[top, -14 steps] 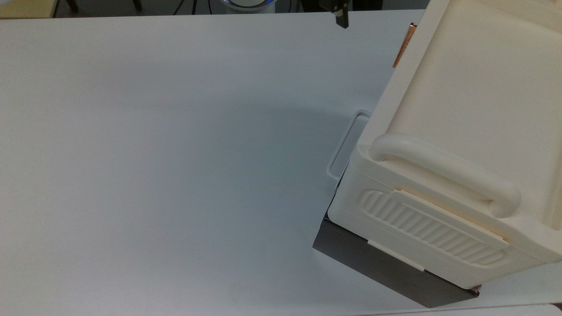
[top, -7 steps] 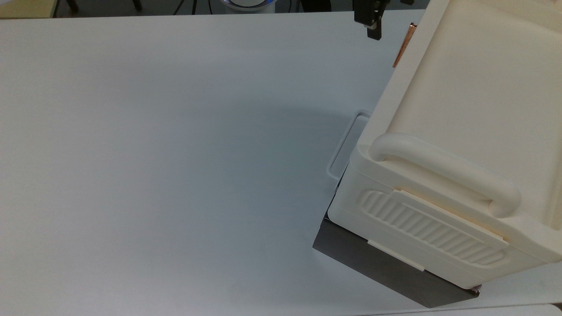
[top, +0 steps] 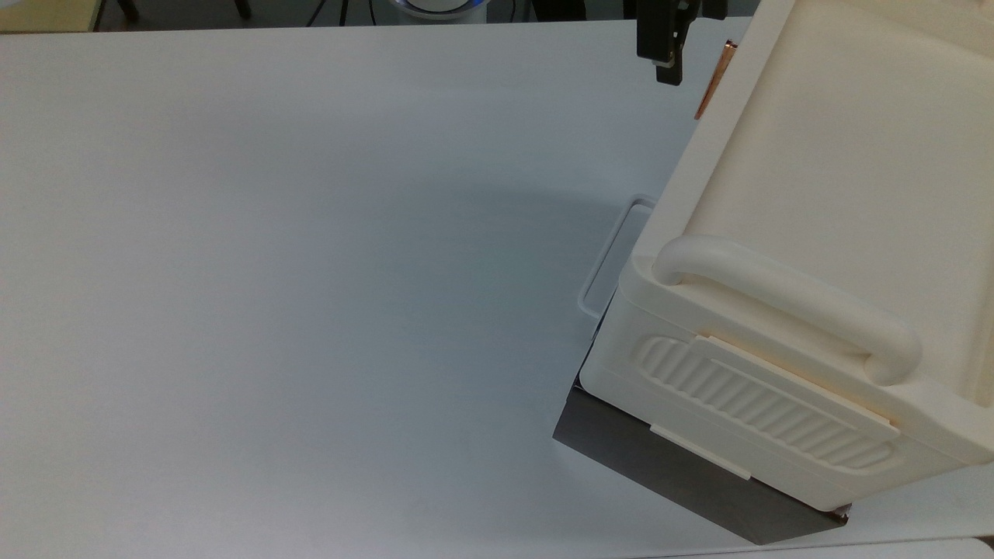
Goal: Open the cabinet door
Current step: 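Move the gripper to the orange handle edge of the cabinet door, then close the gripper on the orange handle strip of the door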
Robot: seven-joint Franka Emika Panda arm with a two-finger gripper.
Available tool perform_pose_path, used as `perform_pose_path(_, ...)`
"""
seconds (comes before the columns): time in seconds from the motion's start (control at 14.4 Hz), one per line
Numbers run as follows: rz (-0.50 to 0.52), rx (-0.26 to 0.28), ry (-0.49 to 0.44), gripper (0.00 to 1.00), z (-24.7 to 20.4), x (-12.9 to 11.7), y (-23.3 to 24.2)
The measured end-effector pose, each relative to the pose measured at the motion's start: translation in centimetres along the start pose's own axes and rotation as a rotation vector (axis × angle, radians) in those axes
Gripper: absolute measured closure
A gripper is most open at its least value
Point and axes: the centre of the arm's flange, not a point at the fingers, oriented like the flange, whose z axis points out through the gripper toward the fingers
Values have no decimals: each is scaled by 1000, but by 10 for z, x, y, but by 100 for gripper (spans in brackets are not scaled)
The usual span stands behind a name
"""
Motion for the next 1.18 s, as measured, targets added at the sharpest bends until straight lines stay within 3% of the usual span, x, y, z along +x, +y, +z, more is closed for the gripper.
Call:
perform_pose_path(0.28, -11, -25, 45, 0, 1, 10, -1)
perform_pose_path(0.62, -21, -21, 50, 8, 9, 14, -1)
perform_pose_path(0.69, -33, -21, 50, 13, 9, 14, -1)
perform_pose_path(0.83, -55, -22, 49, 37, 9, 14, -2)
perform_pose_path(0.97, -64, -21, 49, 40, 9, 15, -3)
perform_pose_path(1.04, -66, -20, 49, 49, 10, 15, -3)
perform_pose_path(1.18, -68, -20, 48, 52, 10, 15, -4)
